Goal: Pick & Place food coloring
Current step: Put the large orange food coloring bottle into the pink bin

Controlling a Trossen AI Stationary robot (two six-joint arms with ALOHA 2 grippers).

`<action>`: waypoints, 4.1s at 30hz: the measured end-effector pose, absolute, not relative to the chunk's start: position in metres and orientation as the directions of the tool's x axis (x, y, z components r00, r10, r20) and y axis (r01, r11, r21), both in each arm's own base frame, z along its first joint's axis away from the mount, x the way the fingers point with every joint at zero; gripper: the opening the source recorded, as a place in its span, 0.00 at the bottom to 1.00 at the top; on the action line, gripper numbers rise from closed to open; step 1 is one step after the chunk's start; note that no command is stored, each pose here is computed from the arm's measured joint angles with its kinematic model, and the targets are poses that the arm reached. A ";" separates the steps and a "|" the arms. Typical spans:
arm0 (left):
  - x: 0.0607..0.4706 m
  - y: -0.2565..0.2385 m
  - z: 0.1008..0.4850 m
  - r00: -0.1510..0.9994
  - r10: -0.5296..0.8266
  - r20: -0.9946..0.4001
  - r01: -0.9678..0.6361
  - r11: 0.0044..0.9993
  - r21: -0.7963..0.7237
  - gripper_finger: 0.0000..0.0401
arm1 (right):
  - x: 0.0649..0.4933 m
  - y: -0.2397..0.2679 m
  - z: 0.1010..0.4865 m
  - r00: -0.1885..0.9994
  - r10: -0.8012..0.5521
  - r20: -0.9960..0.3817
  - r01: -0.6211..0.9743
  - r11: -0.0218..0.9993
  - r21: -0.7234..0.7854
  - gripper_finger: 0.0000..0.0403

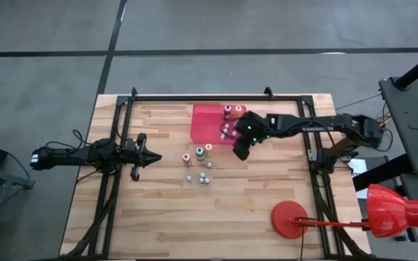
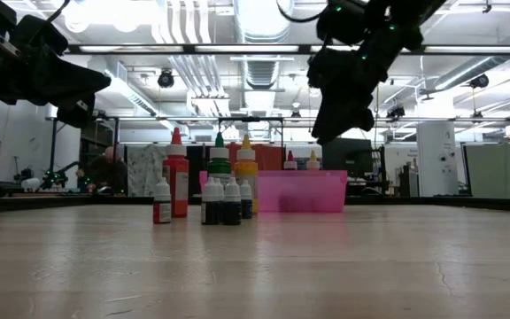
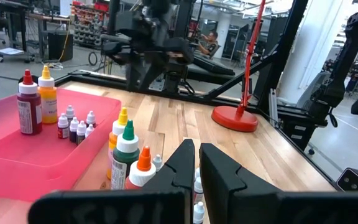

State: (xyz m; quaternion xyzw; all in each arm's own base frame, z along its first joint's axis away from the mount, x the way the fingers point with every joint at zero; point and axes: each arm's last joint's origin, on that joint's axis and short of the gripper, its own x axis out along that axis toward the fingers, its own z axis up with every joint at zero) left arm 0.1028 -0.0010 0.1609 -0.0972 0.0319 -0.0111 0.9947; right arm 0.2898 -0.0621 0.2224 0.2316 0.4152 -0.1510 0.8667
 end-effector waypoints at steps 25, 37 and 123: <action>0.103 -0.001 0.161 0.998 -0.028 -0.061 0.016 0.981 -0.194 0.00 | 0.268 0.009 0.227 0.755 0.082 -0.650 0.078 0.974 0.213 0.02; 0.103 -0.001 0.161 0.998 -0.028 -0.060 0.016 0.981 -0.194 0.00 | 0.272 0.020 0.246 0.890 0.121 -0.439 -0.049 0.984 0.171 0.02; 0.103 -0.001 0.161 0.998 -0.028 -0.061 0.016 0.981 -0.194 0.00 | 0.106 0.009 0.181 0.991 0.120 0.065 -0.121 0.993 0.003 0.02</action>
